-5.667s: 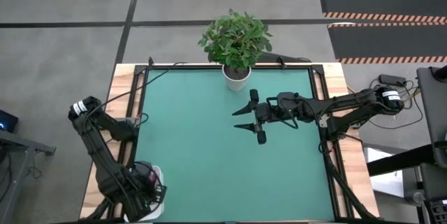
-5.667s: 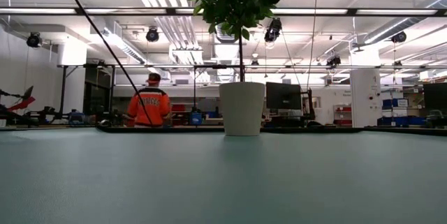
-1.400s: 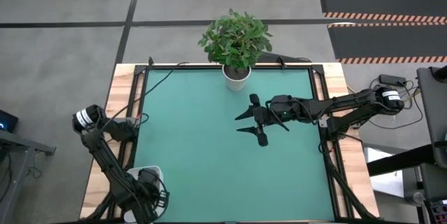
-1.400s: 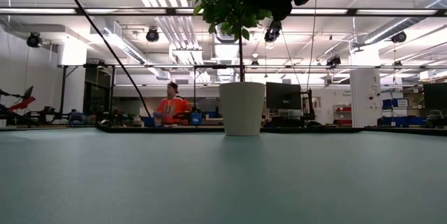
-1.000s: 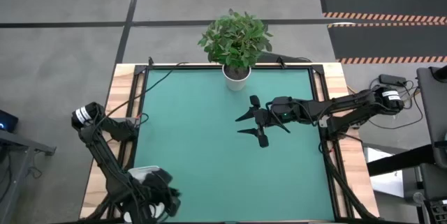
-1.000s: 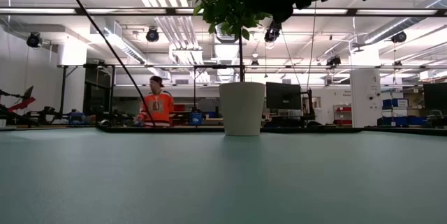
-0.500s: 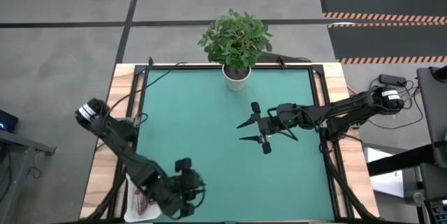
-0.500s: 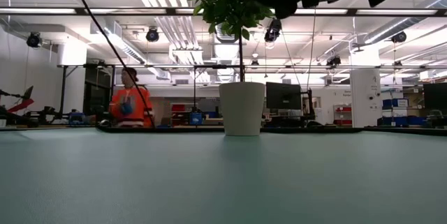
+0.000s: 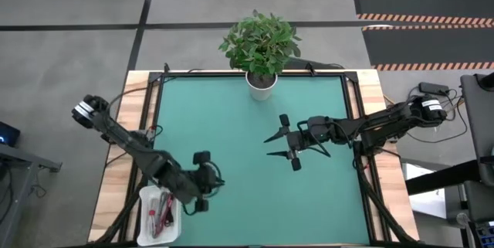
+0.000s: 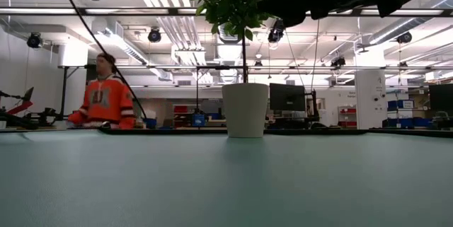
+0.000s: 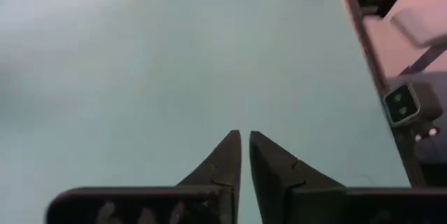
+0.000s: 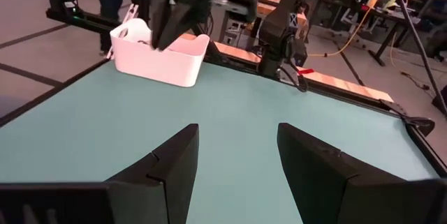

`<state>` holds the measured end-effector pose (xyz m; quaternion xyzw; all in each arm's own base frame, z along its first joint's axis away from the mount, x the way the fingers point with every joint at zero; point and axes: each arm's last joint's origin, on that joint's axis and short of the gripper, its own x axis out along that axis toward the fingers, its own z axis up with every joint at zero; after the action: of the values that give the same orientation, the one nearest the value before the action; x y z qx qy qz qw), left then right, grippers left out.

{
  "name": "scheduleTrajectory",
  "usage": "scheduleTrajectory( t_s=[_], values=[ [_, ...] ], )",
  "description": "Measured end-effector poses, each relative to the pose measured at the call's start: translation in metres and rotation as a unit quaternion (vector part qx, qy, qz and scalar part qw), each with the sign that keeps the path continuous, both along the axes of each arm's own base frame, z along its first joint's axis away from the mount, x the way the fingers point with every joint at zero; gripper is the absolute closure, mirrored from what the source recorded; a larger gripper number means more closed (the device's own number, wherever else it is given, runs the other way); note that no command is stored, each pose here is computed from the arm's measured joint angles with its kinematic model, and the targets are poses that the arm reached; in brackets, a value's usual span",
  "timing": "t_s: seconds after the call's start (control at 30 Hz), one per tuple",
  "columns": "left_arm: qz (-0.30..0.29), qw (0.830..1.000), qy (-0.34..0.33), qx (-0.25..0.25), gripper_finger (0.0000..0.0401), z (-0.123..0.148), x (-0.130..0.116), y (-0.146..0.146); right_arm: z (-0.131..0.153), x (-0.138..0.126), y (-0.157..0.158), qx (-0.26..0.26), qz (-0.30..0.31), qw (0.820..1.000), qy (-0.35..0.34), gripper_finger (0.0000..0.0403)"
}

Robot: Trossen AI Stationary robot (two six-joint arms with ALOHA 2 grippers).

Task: Pick and place USB-C Cables
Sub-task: Return to Home Position

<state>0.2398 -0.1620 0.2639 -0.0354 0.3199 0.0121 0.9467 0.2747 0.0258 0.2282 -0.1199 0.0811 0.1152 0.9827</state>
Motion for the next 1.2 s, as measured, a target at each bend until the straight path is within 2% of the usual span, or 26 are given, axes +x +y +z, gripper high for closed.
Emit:
scheduleTrajectory(
  t_s=[0.1,0.37,0.6,0.9,1.2],
  values=[
    [-0.006,0.999,-0.034,-0.006,0.0398,-0.003,-0.014,0.016,0.0,0.0,-0.002,-0.005,-0.002,1.0,-0.001,0.0216],
    [0.009,0.994,-0.1,-0.033,0.04,-0.024,-0.061,0.061,0.003,0.001,-0.024,-0.012,-0.041,0.999,-0.015,0.0216],
    [0.012,0.984,-0.176,-0.037,0.04,-0.043,-0.091,0.089,-0.003,-0.004,-0.046,-0.013,-0.078,0.997,-0.008,0.0216],
    [0.019,0.97,-0.233,-0.061,0.04,-0.065,-0.118,0.107,-0.015,-0.031,-0.061,-0.009,-0.112,0.993,-0.043,0.0216],
    [0.02,0.965,-0.251,-0.072,0.04,-0.087,-0.131,0.114,-0.02,-0.067,-0.066,-0.012,-0.137,0.988,-0.069,0.0216]
  ],
)
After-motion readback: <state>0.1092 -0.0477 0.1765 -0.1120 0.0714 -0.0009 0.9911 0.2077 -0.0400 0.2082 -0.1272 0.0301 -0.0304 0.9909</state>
